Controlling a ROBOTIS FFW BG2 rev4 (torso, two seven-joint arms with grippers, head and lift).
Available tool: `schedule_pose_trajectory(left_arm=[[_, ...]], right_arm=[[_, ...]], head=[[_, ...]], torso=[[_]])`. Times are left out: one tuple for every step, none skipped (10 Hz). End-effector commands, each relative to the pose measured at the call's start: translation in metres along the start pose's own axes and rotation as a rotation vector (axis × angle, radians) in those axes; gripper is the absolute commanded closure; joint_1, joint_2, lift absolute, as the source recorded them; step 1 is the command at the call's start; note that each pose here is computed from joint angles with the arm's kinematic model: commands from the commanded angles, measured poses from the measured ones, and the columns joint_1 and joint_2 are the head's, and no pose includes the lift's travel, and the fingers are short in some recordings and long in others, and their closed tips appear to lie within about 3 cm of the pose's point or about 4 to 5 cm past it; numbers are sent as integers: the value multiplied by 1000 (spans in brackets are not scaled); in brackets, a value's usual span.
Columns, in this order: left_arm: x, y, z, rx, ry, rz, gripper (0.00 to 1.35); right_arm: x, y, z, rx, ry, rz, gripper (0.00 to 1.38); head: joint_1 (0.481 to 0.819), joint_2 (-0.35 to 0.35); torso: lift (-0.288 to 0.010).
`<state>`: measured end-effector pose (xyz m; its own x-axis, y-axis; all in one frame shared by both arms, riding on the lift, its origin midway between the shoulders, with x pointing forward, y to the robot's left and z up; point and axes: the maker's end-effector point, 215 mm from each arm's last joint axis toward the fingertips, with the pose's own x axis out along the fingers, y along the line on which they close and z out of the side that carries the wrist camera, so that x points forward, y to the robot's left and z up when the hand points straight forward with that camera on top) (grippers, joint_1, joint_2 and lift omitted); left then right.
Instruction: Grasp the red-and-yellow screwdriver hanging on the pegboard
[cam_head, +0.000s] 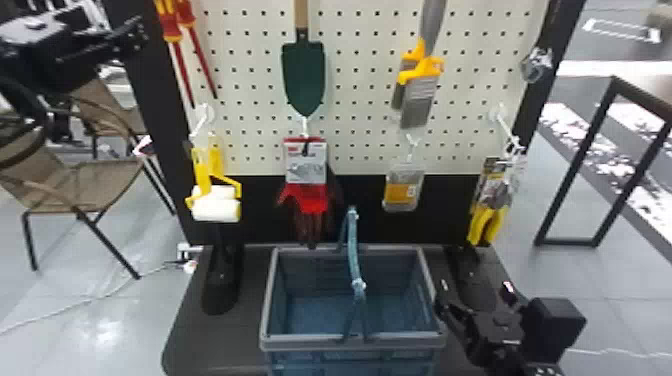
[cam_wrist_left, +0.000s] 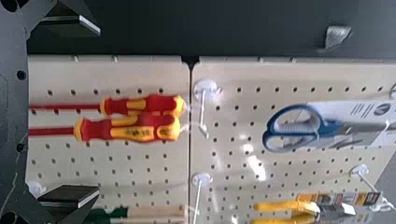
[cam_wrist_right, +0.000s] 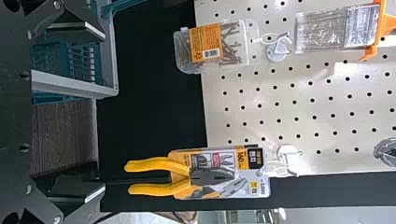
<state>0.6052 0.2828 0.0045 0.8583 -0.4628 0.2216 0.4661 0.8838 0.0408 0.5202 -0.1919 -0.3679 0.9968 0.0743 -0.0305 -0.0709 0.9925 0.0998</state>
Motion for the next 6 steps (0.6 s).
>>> schedule_pose_trajectory(left_arm=[[15,-19,-1,-28,18,-85,110],[23,-27,1,-39,20,-122,110],[29,-31,0,-50,24,-152,110],[34,-33,1,-48,24,-178,110],[39,-37,-1,-52,27,-208,110],[46,-44,-2,-60,24,-242,110]], right_arm=[[0,0,-1,-2,2,1,165],[-1,0,-2,-1,3,1,165],[0,0,0,-2,0,0,165],[-1,-1,-1,-3,2,0,165],[-1,0,1,-3,-1,1,165],[-1,0,1,-3,-1,1,165]], head=[[549,0],[549,0],[549,0],[549,0],[549,0],[549,0]], torso=[[-100],[-100],[-100],[-100],[-100],[-100]])
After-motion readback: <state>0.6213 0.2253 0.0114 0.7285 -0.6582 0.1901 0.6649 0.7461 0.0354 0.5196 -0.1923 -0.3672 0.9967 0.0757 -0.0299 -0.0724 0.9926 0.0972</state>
